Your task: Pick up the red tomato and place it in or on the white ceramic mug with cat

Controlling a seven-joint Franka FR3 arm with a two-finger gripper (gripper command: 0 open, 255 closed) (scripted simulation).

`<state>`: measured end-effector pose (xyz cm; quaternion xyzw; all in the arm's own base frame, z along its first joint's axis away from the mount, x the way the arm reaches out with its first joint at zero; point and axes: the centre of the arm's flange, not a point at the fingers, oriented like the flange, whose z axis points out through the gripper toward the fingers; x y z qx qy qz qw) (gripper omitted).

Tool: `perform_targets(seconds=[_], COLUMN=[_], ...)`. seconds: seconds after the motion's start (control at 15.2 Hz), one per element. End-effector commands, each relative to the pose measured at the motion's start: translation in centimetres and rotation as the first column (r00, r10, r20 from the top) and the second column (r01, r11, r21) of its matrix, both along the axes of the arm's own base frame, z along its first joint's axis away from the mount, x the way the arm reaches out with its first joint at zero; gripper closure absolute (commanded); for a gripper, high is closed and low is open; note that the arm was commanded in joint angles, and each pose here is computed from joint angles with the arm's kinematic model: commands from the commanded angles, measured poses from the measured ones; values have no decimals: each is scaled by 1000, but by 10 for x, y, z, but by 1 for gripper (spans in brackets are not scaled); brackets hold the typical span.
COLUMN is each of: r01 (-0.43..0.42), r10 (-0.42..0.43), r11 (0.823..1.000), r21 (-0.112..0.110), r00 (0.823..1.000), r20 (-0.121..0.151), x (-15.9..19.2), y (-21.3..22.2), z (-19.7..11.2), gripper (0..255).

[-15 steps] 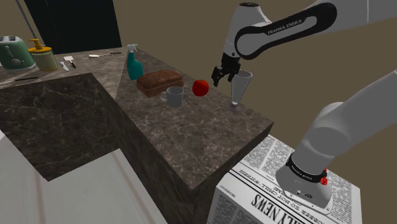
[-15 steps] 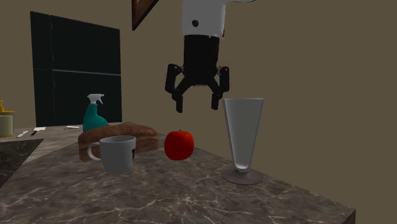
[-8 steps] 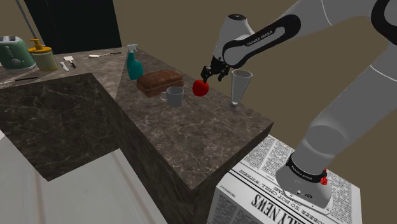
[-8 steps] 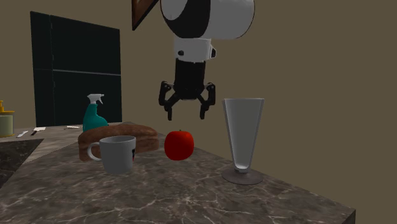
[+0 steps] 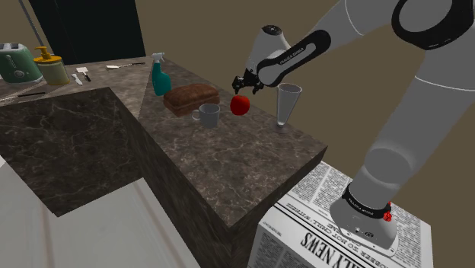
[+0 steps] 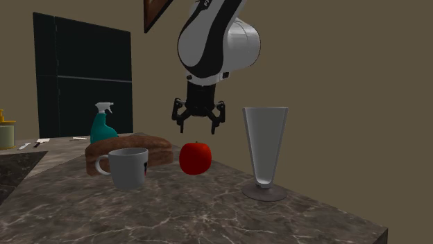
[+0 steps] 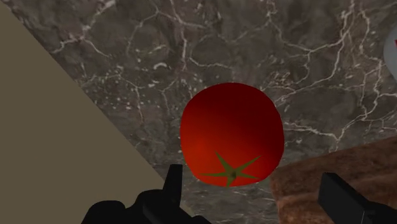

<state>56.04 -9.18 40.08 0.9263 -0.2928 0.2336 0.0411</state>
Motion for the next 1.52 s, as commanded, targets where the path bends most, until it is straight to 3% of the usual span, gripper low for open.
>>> perform_targets(seconds=[0.0, 0.33, 0.79, 0.86, 1.45], r01=[5, 5, 5, 5, 5], r10=[-5, -5, -5, -5, -5], r11=[1000, 1000, 1000, 1000, 1000], r21=[0, 0, 0, 0, 0], r00=[1000, 1000, 1000, 1000, 1000], r20=[5, 5, 5, 5, 5], x=[5, 15, 15, 15, 15], y=[-4, -9, -9, -9, -9], z=[-9, -31, -31, -31, -31], gripper=[0, 0, 0, 255, 255])
